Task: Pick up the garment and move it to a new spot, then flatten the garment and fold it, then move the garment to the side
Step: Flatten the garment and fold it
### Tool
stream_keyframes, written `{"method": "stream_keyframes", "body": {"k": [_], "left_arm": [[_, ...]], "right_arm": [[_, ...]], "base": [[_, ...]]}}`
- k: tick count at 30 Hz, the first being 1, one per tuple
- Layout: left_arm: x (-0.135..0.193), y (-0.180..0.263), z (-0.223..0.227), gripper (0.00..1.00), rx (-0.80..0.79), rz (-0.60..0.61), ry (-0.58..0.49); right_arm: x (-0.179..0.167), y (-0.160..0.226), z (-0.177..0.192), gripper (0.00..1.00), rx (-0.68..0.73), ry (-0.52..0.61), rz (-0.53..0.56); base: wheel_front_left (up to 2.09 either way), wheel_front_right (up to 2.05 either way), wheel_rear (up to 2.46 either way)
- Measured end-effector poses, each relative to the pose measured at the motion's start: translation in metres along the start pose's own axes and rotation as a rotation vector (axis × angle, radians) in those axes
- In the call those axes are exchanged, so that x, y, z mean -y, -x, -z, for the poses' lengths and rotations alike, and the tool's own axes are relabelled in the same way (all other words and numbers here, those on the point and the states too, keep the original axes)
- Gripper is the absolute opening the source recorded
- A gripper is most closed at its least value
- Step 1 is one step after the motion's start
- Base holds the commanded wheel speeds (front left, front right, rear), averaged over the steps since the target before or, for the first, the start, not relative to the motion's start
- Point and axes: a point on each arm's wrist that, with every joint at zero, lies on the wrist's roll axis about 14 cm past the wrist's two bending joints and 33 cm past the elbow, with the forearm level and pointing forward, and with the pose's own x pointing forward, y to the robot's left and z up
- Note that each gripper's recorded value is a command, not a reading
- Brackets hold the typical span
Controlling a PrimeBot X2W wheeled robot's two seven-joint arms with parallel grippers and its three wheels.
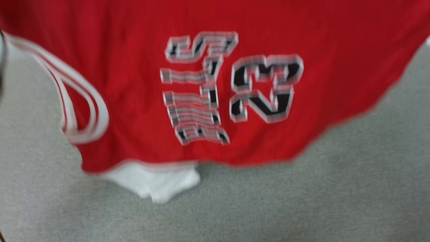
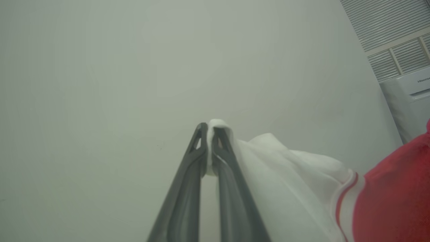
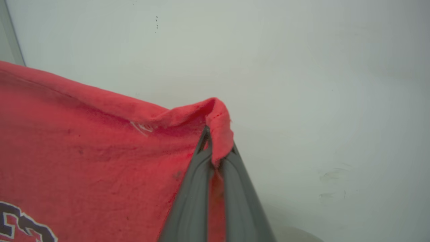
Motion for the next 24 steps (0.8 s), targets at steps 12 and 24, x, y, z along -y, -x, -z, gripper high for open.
{"method": "stream_keyframes", "body": {"k": [12, 24], "left_arm": [[-0.048, -0.083, 0.125, 0.0, -0.054, -0.059, -0.003], [-0.086, -0.101, 0.223, 0.0, -0.086, -0.178, 0.008]], "right_arm": [[0.026, -0.139, 0.07, 0.0, 0.0, -0.018, 0.021], [0.031, -0.224, 0.135, 0.0, 0.023, 0.058, 0.053]], "base": [[0.0, 0.0, 0.0], [0.0, 0.0, 0.0]]}}
